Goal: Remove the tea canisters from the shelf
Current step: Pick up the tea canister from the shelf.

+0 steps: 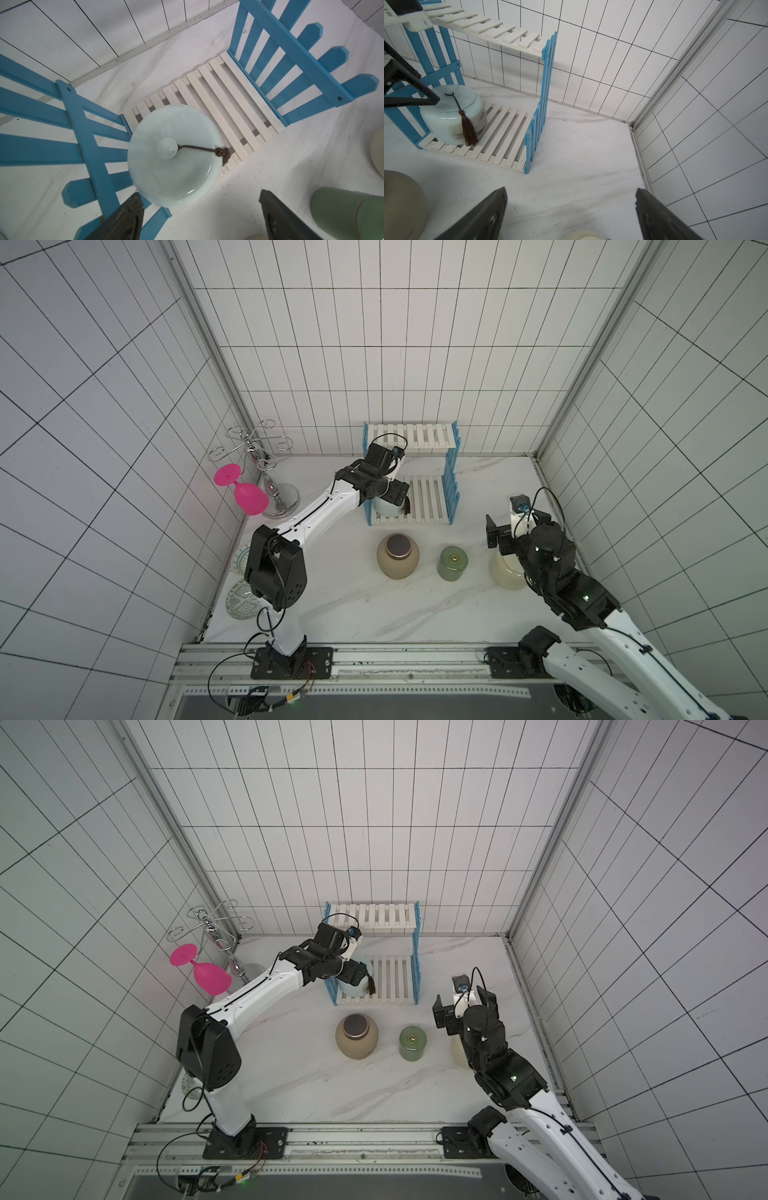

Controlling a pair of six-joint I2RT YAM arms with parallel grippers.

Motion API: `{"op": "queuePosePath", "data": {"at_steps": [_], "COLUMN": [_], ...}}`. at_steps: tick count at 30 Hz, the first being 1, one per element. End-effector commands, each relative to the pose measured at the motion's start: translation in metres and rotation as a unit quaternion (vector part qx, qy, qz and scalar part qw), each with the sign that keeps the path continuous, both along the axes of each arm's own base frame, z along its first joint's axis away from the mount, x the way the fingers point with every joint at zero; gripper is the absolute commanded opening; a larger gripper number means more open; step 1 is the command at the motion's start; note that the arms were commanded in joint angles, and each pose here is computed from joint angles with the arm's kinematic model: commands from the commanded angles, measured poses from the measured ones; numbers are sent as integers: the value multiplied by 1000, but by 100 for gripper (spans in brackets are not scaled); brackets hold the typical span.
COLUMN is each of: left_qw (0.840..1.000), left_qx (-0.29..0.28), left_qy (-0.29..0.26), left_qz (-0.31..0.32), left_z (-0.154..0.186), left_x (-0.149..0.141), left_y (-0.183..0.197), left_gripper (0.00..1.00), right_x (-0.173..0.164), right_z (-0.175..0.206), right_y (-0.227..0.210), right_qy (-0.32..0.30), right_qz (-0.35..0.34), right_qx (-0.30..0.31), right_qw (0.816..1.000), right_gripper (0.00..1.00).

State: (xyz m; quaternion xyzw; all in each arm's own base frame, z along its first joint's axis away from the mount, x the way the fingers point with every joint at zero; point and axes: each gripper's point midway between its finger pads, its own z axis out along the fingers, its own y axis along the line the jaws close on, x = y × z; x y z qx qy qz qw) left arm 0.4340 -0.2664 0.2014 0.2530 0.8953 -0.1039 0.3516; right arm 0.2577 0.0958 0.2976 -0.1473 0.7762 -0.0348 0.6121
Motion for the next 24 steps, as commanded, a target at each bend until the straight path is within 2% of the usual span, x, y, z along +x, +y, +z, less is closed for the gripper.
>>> {"op": "queuePosePath", "data": {"at_steps": [1, 5, 9, 13, 20, 24], "left_qw": [998, 997, 996, 995, 995, 996], "left_qx": [-8, 11, 29, 42, 48, 49], "left_qy": [-52, -58, -53, -49, -40, -32], "left_qz": [33, 53, 69, 73, 72, 71], "left_z": [16, 11, 1, -9, -19, -25], "left_x": [25, 36, 42, 45, 46, 46], "left_y": [-5, -6, -2, 0, -1, -1], "left_gripper": [84, 75, 71, 58, 53, 43], "right_x": [2, 2, 1, 1, 1, 1], "right_z": [-4, -4, -4, -3, -4, -4], "right_y": [-7, -8, -8, -9, -8, -9], "right_qy": [-5, -6, -6, -7, -7, -6], "right_qz": [-18, -19, -17, -17, -14, -15], "right_qx": [-4, -4, -3, -3, -4, -4], "right_qw": [1000, 1000, 1000, 1000, 1000, 1000], "right_gripper": [99, 99, 99, 99, 99, 99]}}
